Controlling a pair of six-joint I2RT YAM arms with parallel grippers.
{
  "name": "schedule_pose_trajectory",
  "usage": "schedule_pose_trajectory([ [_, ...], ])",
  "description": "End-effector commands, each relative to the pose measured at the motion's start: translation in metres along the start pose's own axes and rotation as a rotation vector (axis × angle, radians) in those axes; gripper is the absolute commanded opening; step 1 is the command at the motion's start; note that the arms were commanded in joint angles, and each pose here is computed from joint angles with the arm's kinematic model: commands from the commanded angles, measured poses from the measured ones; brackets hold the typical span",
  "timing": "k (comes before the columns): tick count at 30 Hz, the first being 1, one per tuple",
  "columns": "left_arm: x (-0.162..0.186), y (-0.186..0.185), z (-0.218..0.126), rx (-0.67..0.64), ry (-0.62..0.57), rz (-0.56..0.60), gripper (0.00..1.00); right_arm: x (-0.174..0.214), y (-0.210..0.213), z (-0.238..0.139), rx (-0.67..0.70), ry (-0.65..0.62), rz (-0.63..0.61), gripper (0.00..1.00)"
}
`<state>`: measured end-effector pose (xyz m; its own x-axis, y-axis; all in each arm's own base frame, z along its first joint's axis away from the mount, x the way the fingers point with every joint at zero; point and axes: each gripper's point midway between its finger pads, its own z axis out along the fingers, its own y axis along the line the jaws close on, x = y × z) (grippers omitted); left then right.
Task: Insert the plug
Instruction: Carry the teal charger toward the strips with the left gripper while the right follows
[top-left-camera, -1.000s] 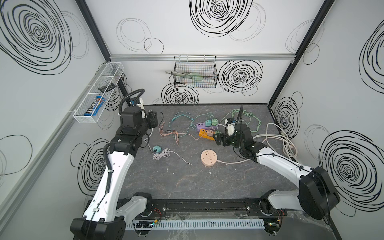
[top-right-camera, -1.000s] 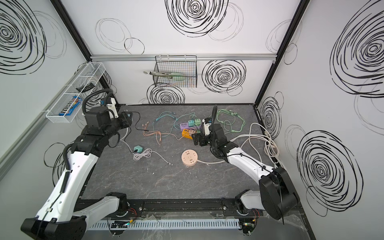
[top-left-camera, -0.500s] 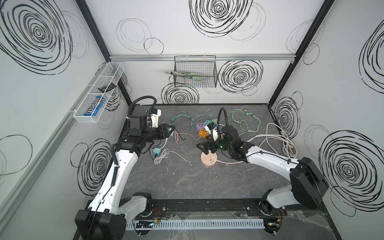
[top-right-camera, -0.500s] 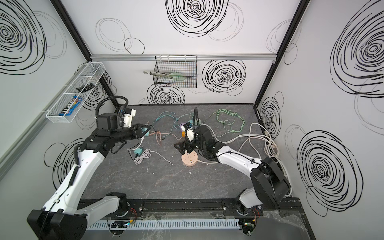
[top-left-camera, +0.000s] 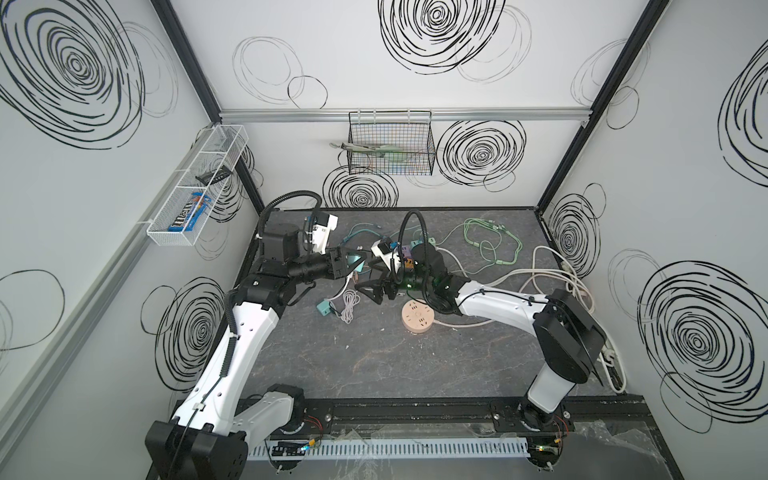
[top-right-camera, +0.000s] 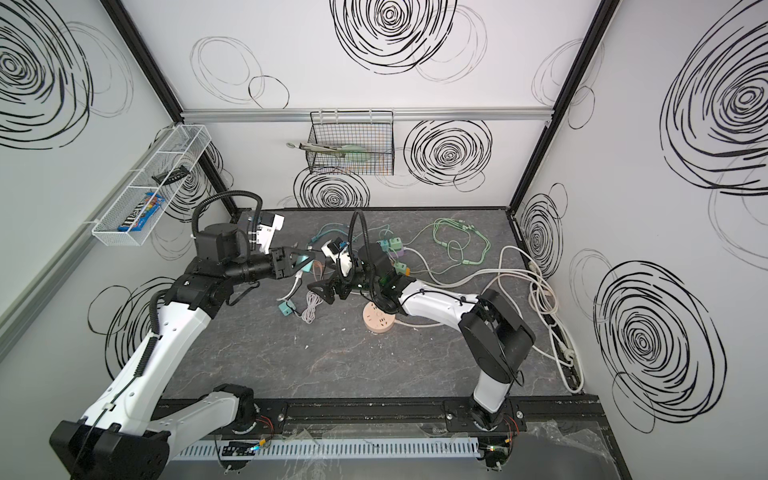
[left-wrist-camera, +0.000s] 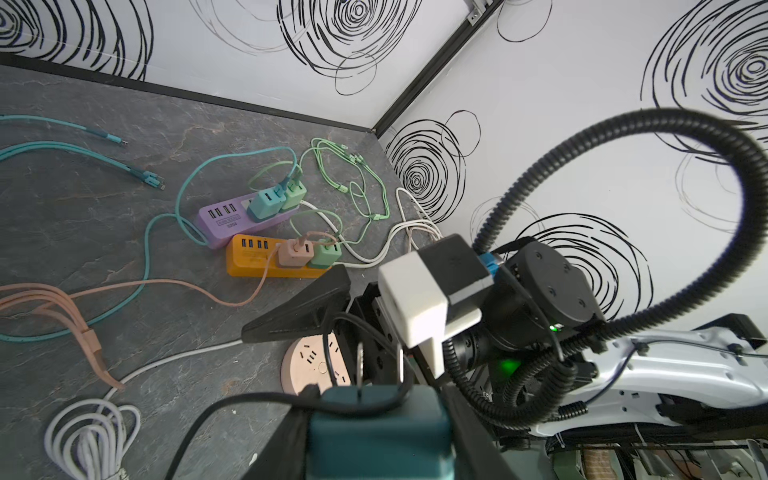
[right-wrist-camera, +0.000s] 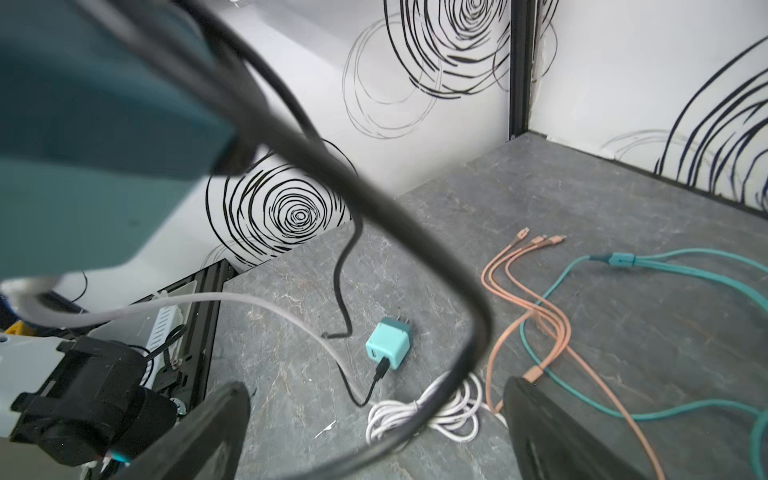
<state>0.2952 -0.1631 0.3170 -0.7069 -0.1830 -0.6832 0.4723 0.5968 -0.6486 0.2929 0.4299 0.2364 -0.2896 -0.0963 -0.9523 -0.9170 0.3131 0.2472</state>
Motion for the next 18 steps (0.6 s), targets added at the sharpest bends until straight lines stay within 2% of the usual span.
schedule_pose_trajectory([
  [1,-0.012,-0.011,-0.004,0.004,-0.04,0.081,0.0,-0.032,0.004,-0.018,0.037,-0.133,-0.097,0.67],
  [3,-0.007,-0.015,0.001,0.017,-0.017,0.087,0.0,-0.032,-0.01,-0.024,0.115,-0.141,-0.075,0.42],
  [5,0.002,-0.02,0.008,0.019,0.019,0.115,0.0,-0.028,-0.035,-0.029,0.237,-0.117,-0.019,0.24],
  [7,0.007,-0.025,0.01,0.002,0.044,0.158,0.0,-0.027,-0.066,-0.039,0.374,-0.108,0.047,0.13],
  [10,0.013,-0.031,0.008,-0.009,0.057,0.215,0.0,-0.029,-0.115,-0.067,0.504,-0.138,0.19,0.0],
  [14,0.02,-0.025,0.003,-0.038,0.062,0.247,0.0,-0.035,-0.165,-0.109,0.551,-0.189,0.324,0.0],
  [18,0.006,-0.024,-0.013,-0.031,-0.002,0.234,0.0,-0.029,-0.172,-0.118,0.536,-0.153,0.322,0.0],
])
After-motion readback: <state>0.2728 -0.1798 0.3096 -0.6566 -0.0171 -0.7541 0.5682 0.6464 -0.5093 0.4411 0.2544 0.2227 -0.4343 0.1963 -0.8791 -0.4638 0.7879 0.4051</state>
